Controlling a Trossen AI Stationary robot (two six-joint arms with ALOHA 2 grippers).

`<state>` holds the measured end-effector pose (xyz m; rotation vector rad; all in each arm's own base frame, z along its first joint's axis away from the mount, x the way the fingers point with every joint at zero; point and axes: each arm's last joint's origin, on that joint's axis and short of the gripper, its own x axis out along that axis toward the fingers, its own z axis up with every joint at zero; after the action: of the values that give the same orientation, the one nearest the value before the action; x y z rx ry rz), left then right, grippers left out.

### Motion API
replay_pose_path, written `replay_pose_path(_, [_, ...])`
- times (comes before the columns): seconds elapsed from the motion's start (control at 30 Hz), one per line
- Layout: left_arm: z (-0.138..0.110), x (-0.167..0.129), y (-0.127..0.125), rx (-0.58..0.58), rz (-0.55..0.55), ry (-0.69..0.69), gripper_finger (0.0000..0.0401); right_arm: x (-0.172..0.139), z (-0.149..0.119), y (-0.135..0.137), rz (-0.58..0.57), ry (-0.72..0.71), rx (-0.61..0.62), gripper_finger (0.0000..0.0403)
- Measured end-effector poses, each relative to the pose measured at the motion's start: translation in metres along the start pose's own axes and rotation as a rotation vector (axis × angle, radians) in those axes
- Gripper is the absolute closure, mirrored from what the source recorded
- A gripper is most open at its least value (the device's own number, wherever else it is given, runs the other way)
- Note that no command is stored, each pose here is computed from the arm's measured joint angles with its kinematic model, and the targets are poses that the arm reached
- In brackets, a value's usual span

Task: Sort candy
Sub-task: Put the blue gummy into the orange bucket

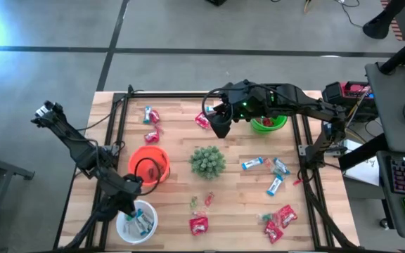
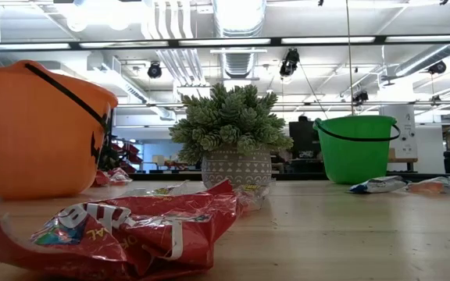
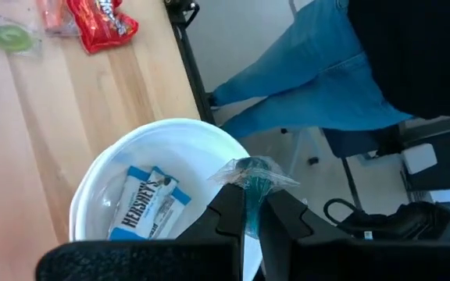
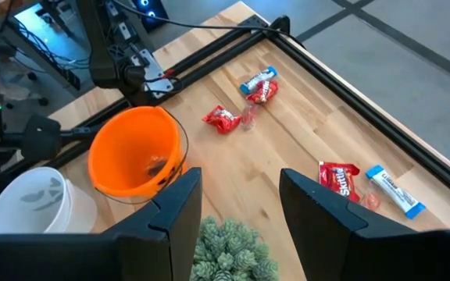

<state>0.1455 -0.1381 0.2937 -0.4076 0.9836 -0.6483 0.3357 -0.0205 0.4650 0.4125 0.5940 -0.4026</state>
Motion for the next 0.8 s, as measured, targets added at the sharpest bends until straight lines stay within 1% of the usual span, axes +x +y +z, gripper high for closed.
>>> replay_pose_path(0.1, [0.003,-0.001,-0.002,0.016,0.009,-0.038,0.0401,0.000,0.000,0.000,-0.001,0.002,0.000,0.0241])
replay_pose_path(0.2, [0.007,-0.008,-0.003,0.060,0.070,-0.075,0.0401,0.000,0.000,0.000,0.000,0.002,-0.001,0.0243])
replay_pose_path(0.27, [0.009,-0.016,0.000,0.074,0.183,-0.084,0.0401,0.000,0.000,0.000,0.000,0.003,-0.003,0.0243])
replay_pose_path(0.4, [0.008,-0.037,0.011,0.066,0.489,-0.065,0.0401,0.000,0.000,0.000,0.001,0.003,-0.020,0.0243])
replay_pose_path(0.47, [0.009,-0.048,0.014,0.056,0.593,-0.075,0.0401,0.000,0.000,0.000,0.001,0.003,-0.030,0.0243])
replay_pose_path(0.5, [0.009,-0.053,0.015,0.051,0.625,-0.078,0.0401,0.000,0.000,0.000,0.001,0.004,-0.030,0.0243])
replay_pose_path(0.57, [0.009,-0.062,0.017,0.038,0.661,-0.088,0.0401,0.000,0.000,0.000,0.002,0.004,-0.035,0.0243])
replay_pose_path(0.8, [0.006,-0.077,0.025,0.013,0.713,-0.095,0.0401,0.000,-0.002,-0.001,-0.009,0.025,-0.048,0.0243])
